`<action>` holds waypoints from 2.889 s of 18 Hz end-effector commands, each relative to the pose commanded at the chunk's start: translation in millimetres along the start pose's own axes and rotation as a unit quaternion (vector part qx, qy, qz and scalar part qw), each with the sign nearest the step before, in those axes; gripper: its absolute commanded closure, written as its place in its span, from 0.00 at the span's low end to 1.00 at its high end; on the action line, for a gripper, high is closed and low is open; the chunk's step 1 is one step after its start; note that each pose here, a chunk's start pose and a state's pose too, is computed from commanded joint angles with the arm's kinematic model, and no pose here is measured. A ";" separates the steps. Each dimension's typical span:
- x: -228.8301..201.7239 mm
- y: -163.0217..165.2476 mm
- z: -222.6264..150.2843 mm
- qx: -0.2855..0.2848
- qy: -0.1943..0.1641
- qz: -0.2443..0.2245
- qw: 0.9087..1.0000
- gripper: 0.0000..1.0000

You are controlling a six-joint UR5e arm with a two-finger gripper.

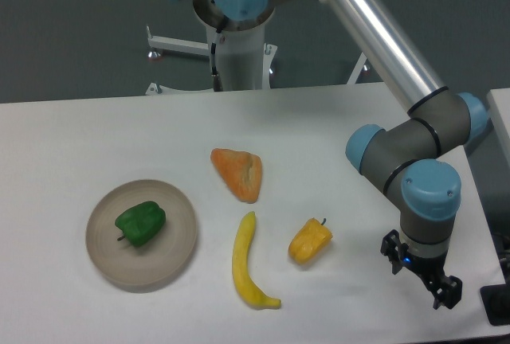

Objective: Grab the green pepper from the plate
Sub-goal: 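Move the gripper over the green pepper on the beige plate, then lower the gripper onto the green pepper and close it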

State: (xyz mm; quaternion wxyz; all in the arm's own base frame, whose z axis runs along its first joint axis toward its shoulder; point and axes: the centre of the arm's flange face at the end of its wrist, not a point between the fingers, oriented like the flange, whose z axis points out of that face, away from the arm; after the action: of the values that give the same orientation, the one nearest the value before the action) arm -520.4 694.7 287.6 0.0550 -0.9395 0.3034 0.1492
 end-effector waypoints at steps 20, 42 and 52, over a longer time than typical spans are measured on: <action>201.6 -139.9 -145.9 0.061 0.101 -0.194 0.974 0.00; 366.4 -281.2 -121.6 0.043 0.160 -0.064 0.984 0.00; 379.6 -294.3 -98.7 0.042 0.161 -0.072 0.983 0.00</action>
State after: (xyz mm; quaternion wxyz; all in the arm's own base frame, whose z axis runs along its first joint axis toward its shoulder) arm -30.7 703.6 265.9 0.0558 -0.9675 0.2457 -0.0213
